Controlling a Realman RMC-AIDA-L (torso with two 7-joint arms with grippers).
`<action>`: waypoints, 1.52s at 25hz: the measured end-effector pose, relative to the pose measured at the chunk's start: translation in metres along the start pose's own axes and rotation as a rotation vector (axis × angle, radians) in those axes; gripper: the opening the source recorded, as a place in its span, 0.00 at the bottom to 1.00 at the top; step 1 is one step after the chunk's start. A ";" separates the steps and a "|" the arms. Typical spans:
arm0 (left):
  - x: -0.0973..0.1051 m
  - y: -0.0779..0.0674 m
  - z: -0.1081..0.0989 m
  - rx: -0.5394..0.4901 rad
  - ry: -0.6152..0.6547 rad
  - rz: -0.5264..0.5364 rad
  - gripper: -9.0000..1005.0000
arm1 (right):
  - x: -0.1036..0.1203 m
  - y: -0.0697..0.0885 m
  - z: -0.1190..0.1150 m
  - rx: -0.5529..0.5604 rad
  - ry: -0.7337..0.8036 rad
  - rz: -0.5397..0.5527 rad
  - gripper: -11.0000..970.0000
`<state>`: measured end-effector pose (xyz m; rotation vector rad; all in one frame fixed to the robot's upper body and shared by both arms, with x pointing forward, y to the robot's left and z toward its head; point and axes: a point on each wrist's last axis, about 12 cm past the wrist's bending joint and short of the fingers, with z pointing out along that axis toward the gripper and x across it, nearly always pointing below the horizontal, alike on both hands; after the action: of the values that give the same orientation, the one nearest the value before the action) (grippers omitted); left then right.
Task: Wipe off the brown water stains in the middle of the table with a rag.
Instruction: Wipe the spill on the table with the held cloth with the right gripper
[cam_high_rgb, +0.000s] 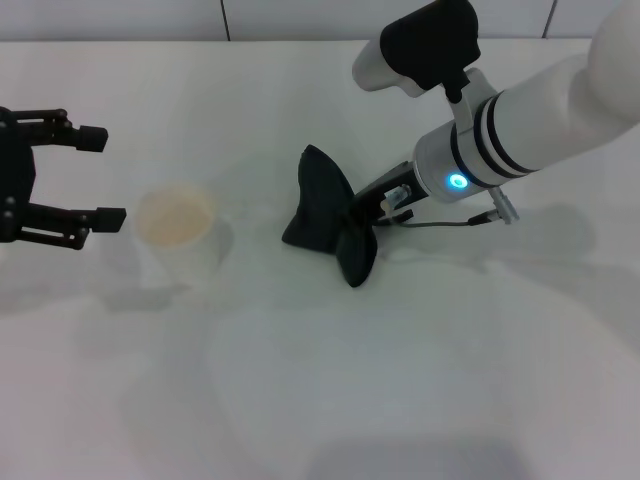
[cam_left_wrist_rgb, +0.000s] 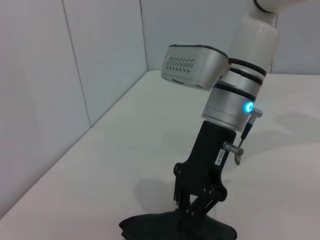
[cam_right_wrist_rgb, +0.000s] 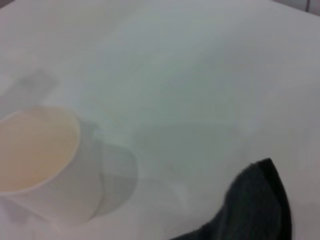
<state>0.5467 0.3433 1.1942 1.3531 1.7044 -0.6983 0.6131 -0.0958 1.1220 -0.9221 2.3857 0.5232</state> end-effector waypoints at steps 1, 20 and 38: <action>0.000 0.000 0.000 0.000 0.000 0.001 0.88 | 0.000 0.001 0.000 -0.003 0.003 -0.002 0.11; -0.002 0.001 0.002 0.001 -0.002 0.011 0.88 | -0.023 0.039 0.011 -0.073 0.071 -0.137 0.11; 0.000 -0.001 0.005 0.005 -0.011 0.005 0.88 | -0.008 -0.007 0.015 0.056 0.062 -0.029 0.10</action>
<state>0.5467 0.3387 1.1915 1.3538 1.6911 -0.7065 0.6283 -0.0888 1.1136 -0.9594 2.4262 0.4204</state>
